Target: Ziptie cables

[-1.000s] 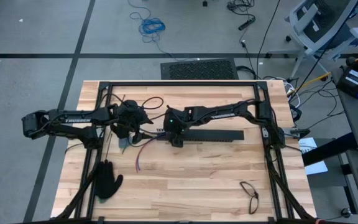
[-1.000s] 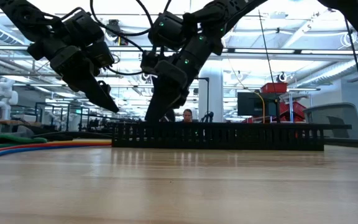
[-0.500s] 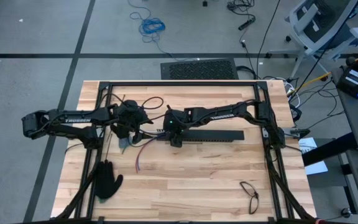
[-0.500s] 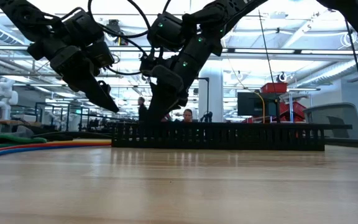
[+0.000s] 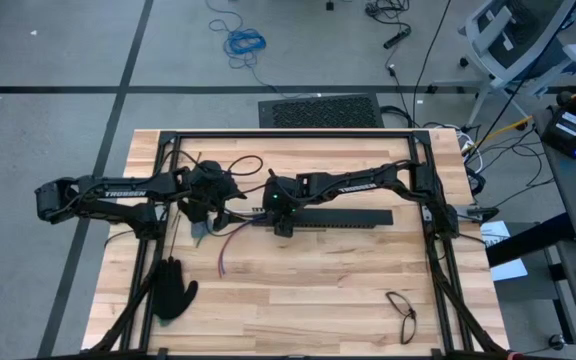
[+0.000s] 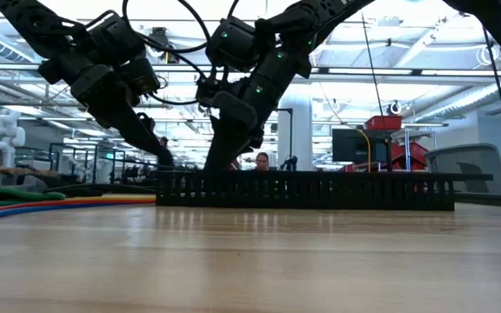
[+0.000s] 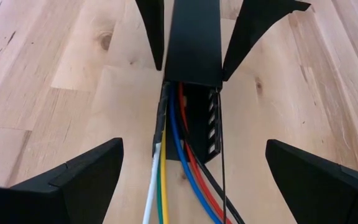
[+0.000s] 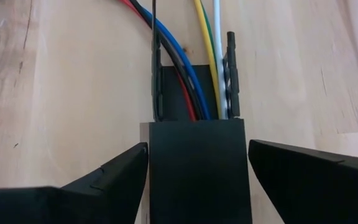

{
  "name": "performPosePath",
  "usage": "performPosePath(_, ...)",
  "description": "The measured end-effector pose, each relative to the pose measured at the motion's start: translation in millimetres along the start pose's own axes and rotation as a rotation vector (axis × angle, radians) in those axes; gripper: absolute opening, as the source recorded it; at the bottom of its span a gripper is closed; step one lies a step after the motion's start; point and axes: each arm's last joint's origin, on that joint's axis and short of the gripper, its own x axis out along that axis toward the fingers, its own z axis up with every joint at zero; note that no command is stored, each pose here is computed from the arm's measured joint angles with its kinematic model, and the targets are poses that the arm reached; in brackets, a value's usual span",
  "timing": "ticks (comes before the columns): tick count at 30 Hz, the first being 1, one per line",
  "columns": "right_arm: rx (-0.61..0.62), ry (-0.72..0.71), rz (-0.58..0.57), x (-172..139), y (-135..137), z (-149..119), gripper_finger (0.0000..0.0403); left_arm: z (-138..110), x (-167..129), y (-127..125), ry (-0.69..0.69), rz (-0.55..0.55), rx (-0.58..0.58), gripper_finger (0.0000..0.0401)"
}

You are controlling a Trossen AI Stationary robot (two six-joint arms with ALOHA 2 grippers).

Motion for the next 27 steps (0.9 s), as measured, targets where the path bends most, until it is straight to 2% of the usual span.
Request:
performPosePath(5, 0.000, 0.004, -0.005, 0.0, -0.2, -0.4, 0.0270, 0.0, 0.0, 0.3, 0.001, 0.011, 0.001, 0.0389)
performPosePath(15, 0.000, 0.007, -0.024, 0.0, -0.7, -0.6, 0.0229, -0.2, -0.2, 3.3, 0.010, 0.113, -0.023, 0.0389)
performPosePath(21, -0.003, 0.007, -0.024, 0.0, -0.7, -0.7, 0.0245, 6.8, 1.1, 2.0, -0.064, 0.043, -0.030, 0.0389)
performPosePath(27, -0.001, 0.008, -0.024, 0.0, -0.7, -0.7, 0.0241, 2.4, 6.5, 3.7, -0.020, 0.039, 0.006, 0.0389)
